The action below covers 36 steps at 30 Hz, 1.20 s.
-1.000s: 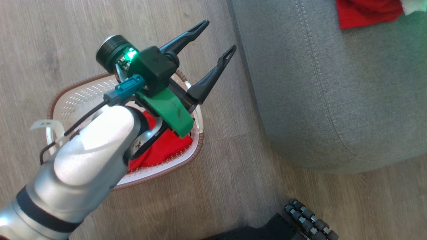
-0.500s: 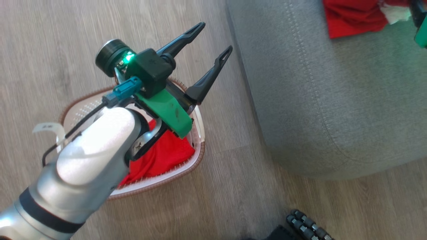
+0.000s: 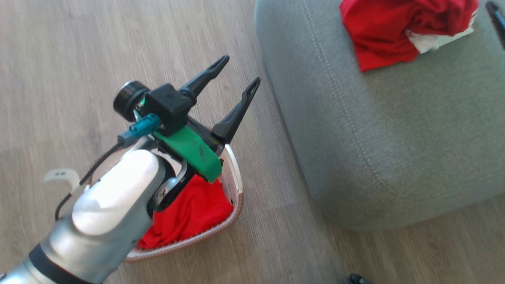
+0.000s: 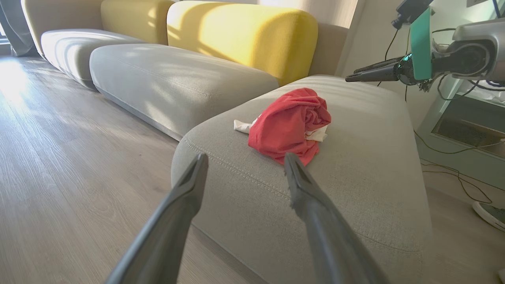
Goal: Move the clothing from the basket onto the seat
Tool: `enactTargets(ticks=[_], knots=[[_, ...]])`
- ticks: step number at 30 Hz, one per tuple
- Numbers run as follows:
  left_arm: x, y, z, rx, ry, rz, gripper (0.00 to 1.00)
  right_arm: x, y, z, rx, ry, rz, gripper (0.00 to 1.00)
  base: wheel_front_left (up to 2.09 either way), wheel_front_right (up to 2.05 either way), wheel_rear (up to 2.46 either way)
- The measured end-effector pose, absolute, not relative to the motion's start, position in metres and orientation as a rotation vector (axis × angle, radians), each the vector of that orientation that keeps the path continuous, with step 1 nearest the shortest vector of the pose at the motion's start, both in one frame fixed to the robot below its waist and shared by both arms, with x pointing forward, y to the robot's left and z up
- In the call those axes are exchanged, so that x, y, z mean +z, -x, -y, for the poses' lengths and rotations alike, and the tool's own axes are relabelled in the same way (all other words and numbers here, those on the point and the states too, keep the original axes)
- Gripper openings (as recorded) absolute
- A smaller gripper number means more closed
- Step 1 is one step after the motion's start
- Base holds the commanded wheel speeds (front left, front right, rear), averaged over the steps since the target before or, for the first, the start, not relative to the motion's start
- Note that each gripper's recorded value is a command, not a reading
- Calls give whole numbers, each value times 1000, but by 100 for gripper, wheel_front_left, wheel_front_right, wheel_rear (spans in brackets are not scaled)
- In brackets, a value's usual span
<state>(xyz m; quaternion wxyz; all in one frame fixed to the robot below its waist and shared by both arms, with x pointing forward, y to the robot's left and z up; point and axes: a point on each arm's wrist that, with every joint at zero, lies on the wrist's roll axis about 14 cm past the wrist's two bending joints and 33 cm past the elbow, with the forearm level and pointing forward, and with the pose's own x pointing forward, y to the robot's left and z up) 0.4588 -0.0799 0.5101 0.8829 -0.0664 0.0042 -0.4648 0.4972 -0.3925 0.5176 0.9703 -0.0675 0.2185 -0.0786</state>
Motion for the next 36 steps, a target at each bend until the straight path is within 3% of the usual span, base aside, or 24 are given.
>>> enactTargets(ticks=[16, 27, 36], knots=[[545, -434, 22, -767, 136, 50, 100, 617, -481, 359, -28, 145, -51, 100, 0, 0, 0], [547, -423, -47, -530, 148, 61, 100, 597, -462, 310, 39, 50, 75, 100, 0, 0, 0], [544, -406, -105, -342, 142, 65, 100, 589, -426, 257, 62, -40, 186, 100, 0, 0, 0]])
